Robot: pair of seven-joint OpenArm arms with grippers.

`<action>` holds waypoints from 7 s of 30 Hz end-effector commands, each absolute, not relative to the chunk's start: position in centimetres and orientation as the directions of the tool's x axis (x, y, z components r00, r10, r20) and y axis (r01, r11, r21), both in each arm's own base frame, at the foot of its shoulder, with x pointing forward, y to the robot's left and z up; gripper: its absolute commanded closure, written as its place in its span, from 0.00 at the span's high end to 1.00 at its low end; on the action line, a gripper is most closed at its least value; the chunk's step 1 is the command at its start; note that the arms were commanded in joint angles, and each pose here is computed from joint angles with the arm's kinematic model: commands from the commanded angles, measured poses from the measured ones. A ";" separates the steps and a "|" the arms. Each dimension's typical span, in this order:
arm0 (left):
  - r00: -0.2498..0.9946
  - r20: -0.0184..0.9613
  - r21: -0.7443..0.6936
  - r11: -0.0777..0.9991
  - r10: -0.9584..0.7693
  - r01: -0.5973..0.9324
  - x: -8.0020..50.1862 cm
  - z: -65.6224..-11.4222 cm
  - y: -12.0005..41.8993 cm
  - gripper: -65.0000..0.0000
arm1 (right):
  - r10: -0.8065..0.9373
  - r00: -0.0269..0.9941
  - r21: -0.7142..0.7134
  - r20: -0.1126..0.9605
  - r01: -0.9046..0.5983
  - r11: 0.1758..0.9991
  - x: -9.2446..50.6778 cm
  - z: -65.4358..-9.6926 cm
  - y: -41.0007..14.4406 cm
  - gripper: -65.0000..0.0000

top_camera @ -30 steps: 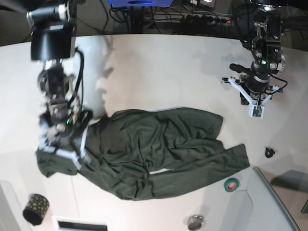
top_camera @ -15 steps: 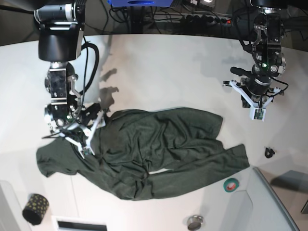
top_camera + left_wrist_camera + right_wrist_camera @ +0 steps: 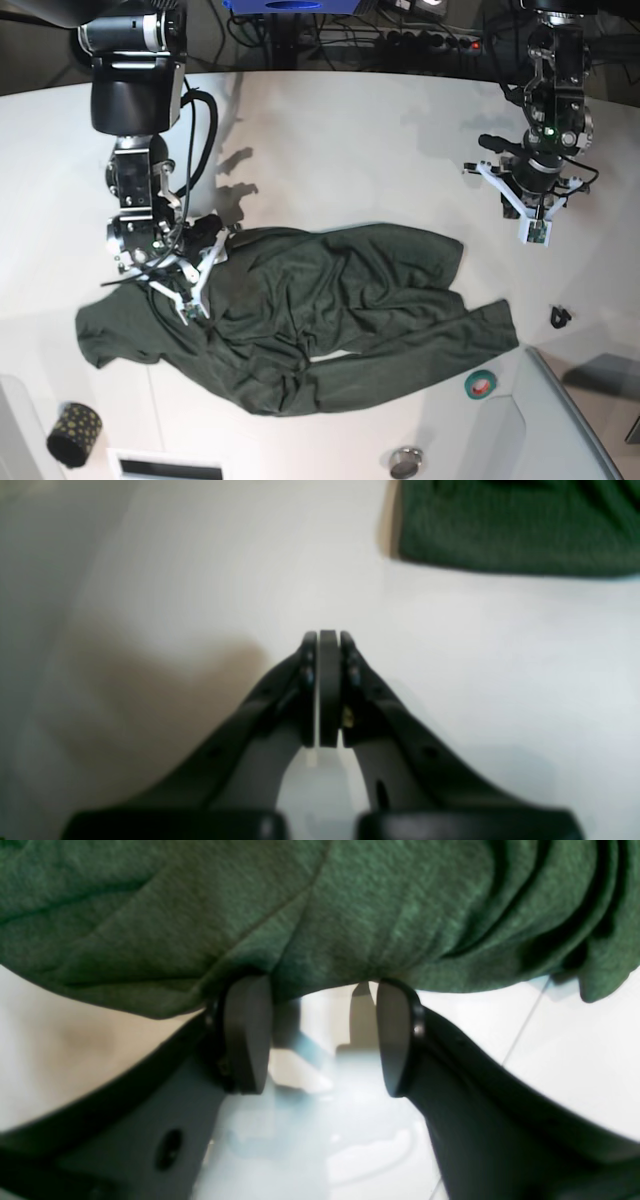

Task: Layout the t-shirt on the table in an organized manner, then fold the t-shirt properly
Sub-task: 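Grasp the t-shirt edge nearest the right gripper, then pull the grasped edge with the right gripper away from the shirt body, then release the edge and regrasp the shirt fabric with the right gripper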

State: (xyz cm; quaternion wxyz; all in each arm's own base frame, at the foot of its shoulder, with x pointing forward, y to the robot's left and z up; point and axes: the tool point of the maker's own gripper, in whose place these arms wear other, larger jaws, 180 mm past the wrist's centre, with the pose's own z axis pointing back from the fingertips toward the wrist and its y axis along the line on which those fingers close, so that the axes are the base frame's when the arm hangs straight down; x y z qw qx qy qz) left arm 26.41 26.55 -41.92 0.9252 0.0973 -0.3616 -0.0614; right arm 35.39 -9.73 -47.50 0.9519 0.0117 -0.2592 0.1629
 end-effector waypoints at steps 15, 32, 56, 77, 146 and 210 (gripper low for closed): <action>0.695 0.691 0.244 0.969 -0.200 0.037 27.6 -40.5 27.0 0.00 | 0.317 0.799 -0.172 0.512 -0.266 0.948 34.0 -42.5 -12.6 0.02; 0.700 0.686 0.243 0.969 -0.200 0.038 27.3 -40.7 27.0 0.00 | 0.298 0.809 -0.074 0.507 -0.304 0.950 34.9 -46.3 -9.7 0.49; 0.706 0.679 0.243 0.969 -0.200 0.041 26.9 -41.0 27.0 0.00 | 0.307 0.819 -0.049 0.486 -0.325 0.945 36.9 -46.6 -8.9 0.01; 0.679 0.704 0.231 0.971 -0.207 0.057 28.6 -40.3 25.8 0.00 | 0.307 0.858 -0.248 0.412 -0.219 0.944 28.2 -40.5 -15.6 0.01; 0.698 0.686 0.237 0.970 -0.206 0.054 27.8 -41.0 26.4 0.00 | 0.057 0.984 -0.239 0.167 -0.015 0.971 13.0 -48.2 -28.6 0.42; 0.727 0.655 0.246 0.968 -0.207 0.055 26.8 -42.1 27.2 0.00 | 0.735 0.669 -0.511 0.107 -0.597 0.618 37.0 -39.5 -12.9 0.61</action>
